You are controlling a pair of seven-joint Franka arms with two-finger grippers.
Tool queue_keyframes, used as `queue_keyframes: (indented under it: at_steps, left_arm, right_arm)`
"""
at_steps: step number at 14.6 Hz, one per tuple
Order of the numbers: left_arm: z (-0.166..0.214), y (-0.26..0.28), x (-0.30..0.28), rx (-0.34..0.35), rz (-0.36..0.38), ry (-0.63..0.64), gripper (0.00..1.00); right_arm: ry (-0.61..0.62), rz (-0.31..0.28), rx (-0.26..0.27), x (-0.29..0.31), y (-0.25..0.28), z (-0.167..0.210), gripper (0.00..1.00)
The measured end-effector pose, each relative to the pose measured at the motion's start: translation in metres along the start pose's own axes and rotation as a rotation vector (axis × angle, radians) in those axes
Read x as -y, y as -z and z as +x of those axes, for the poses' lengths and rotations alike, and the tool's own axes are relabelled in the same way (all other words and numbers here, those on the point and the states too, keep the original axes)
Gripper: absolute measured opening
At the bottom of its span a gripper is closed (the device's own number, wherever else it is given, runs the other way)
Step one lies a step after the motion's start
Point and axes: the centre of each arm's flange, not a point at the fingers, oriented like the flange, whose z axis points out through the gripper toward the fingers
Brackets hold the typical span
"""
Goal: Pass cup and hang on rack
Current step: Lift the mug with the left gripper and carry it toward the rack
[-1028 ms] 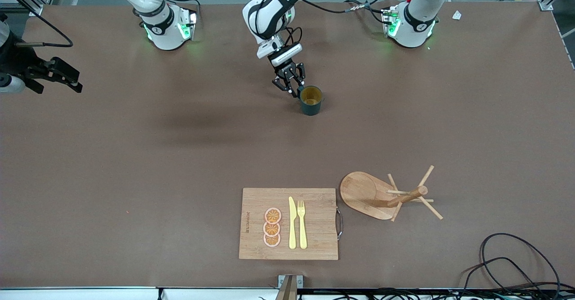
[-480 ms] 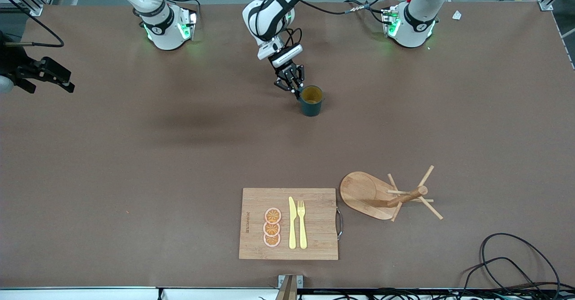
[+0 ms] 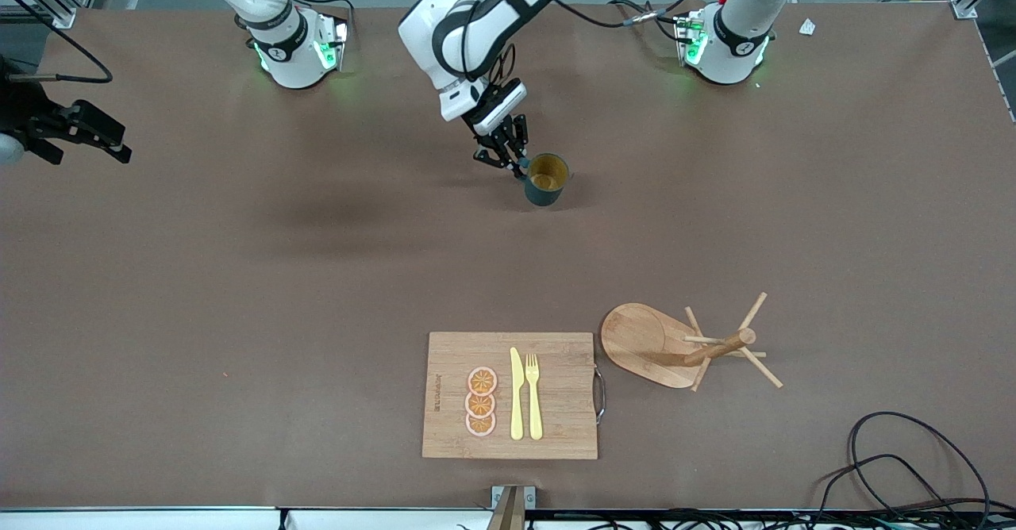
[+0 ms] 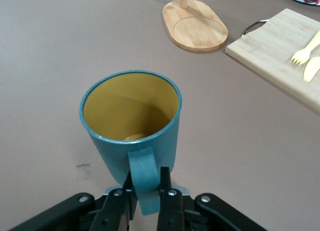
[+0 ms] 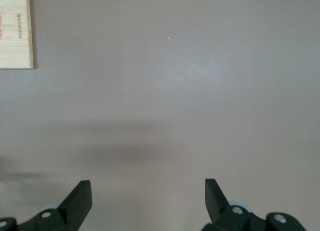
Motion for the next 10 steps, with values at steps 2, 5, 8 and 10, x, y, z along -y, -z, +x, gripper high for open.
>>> queue_keyframes:
  at_steps: [2, 5, 8, 10]
  left_arm:
    - [0.065, 0.026, -0.026, 0.131, 0.035, 0.043, 0.21]
    - [0.158, 0.041, -0.051, 0.286, 0.051, 0.058, 0.21]
    - [0.238, 0.039, -0.065, 0.437, 0.039, 0.053, 0.21]
    - [0.277, 0.028, -0.071, 0.511, 0.025, 0.043, 0.21]
  right_arm:
    - [0.001, 0.0, 0.0, 0.001, 0.0, 0.0, 1.0]
    - [0.003, 0.0, -0.001, 0.001, 0.0, 0.0, 1.0]
    - [0.004, 0.0, 0.0, 0.002, 0.0, 0.0, 1.0]
    - [0.006, 0.0, 0.0, 0.003, 0.0, 0.0, 1.0]
